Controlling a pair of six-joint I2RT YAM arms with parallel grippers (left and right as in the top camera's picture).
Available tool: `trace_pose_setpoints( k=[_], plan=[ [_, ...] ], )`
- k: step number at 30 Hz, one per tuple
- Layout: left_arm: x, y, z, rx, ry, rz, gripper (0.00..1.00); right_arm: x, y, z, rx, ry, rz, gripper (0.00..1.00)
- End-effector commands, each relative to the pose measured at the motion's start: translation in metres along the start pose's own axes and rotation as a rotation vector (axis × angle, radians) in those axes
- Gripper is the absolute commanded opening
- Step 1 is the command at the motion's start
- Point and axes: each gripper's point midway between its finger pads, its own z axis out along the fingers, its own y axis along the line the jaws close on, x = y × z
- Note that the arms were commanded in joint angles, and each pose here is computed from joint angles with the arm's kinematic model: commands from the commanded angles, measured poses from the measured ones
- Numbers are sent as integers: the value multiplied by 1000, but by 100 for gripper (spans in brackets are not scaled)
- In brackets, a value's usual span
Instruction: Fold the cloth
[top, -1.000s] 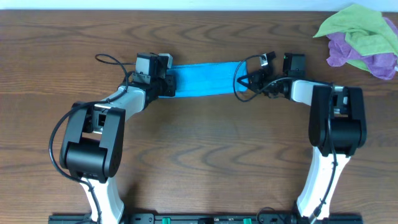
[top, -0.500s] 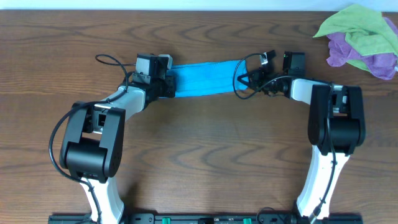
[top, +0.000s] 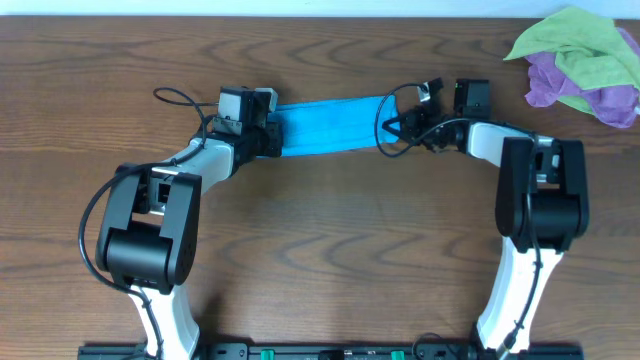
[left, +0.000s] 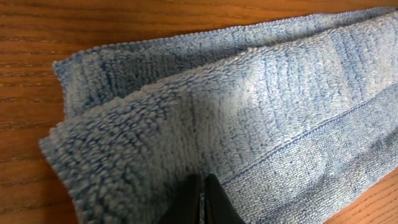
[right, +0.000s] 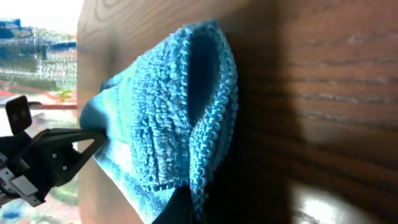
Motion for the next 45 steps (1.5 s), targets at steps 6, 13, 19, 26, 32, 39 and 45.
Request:
trace_pose_setpoints(
  k=[6,13,19,26,32,39,45],
  plan=[
    [-5,2,2,-7,-5,22,6,-19,47,-15,-11,-55,-144,1],
    [-4,2,2,-7,-5,22,6,-12,63,-5,33,-13,-207,1],
    [-4,2,2,-7,-5,22,6,0,78,10,52,30,-259,1],
    [4,4,2,-17,29,24,6,-7,98,12,42,27,-298,1],
    [4,7,2,-31,30,28,6,-8,120,17,39,46,-362,1],
    [4,8,2,-41,28,28,6,10,132,29,32,100,-389,1],
    [4,9,2,-42,27,28,6,23,135,37,50,131,-406,1]
  ],
)
